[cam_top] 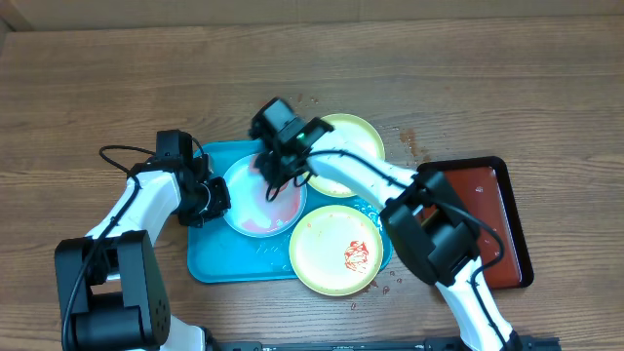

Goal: Clean dirty plates on tray and stack at the side
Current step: 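Scrub the white plate's red sauce with the sponge while left gripper holds the rim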

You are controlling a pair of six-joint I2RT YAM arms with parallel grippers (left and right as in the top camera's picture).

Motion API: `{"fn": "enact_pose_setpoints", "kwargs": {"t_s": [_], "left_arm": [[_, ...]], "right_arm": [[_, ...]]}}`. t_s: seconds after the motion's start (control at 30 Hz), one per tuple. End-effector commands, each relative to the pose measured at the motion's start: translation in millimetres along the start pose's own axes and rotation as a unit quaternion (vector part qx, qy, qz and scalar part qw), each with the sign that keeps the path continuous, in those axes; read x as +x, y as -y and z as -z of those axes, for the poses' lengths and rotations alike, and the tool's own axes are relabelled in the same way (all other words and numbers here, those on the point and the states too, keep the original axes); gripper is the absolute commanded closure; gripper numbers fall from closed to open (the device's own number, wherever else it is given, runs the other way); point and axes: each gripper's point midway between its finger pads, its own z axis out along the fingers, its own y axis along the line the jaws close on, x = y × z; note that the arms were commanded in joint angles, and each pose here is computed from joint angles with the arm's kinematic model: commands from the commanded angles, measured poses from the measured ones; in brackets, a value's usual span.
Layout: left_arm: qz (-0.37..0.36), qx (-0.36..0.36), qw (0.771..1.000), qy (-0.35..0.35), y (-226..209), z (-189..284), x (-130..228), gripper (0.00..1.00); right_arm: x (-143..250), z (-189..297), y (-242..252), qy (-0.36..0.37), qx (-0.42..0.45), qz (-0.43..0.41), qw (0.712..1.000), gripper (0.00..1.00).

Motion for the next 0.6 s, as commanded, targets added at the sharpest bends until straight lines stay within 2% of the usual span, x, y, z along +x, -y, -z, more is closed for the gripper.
{"fn": "enact_pose_setpoints", "kwargs": {"t_s": [0.0, 0.1, 0.2, 0.57], "left_arm": [[-0.007, -0.026, 1.000, -0.014, -8.9, -7.0, 8.1, 0.96], [-0.007, -0.026, 1.000, -0.015, -9.0, -7.0, 8.5, 0.96], [-0.006, -0.029, 0.999, -0.017, -9.9, -6.8, 9.7, 0.96], [-0.006, -0.034, 0.999, -0.018, -11.8, -6.7, 10.4, 0.95]], "right_arm": [[4.2, -11.4, -56.2, 0.000, -0.036, 0.056, 0.998, 0.96], [6.0, -14.1, -69.4, 0.005, -0.029, 0.063, 0.998, 0.96], [2.3, -14.4, -60.2, 0.013, -0.001, 0.053, 0.999, 0.96], [-28.7, 4.2, 43.4, 0.052, 0.063, -0.049, 0.995, 0.96]]}}
